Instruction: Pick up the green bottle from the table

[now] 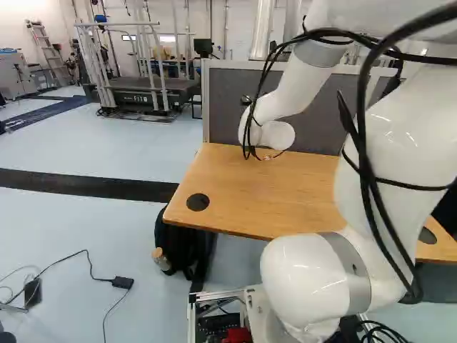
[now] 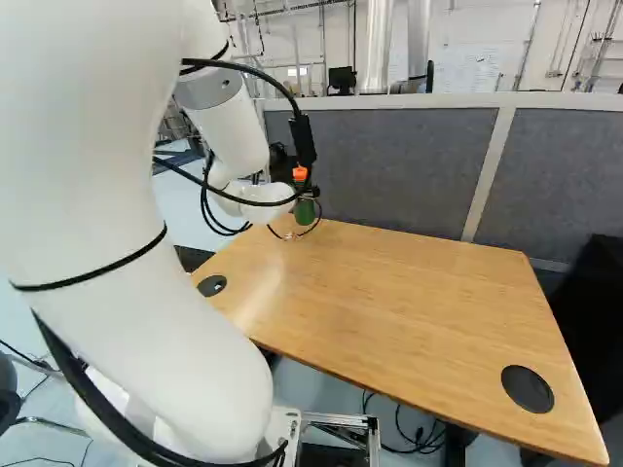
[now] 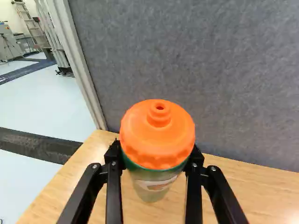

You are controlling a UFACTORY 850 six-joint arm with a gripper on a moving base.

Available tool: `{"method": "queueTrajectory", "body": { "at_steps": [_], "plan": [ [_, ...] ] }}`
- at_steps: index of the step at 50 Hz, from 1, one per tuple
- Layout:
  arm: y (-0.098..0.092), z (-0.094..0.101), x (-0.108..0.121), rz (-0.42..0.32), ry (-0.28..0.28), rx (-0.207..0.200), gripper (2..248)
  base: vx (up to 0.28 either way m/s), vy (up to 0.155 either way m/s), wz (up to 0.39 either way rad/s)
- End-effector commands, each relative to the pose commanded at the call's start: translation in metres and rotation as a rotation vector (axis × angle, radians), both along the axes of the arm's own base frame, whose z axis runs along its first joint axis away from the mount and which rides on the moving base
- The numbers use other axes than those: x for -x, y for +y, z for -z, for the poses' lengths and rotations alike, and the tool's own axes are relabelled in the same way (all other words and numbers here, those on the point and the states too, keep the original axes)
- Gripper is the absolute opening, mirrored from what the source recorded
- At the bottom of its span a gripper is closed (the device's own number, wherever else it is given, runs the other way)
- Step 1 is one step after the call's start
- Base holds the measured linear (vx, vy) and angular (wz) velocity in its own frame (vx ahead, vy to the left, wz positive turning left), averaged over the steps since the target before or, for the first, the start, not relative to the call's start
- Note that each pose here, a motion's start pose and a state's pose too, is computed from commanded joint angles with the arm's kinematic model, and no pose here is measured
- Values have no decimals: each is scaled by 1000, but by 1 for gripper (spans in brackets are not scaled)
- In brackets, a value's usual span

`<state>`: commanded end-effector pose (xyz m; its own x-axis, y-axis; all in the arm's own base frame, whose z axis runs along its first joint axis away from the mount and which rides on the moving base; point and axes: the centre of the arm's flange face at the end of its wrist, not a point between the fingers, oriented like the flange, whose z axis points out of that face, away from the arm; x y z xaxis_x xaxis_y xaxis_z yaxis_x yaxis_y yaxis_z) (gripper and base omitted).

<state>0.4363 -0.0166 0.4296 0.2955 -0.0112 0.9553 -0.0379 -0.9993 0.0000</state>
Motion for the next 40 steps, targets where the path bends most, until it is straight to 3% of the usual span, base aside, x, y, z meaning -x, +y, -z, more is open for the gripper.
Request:
{"method": "queueTrajectory", "body": {
  "at_steps": [27, 40],
  "plan": [
    [10, -25, 52, -22, -69, 2, 21, 0, 0, 0],
    [15, -26, 75, -34, -84, 2, 21, 0, 0, 0]
  ]
}}
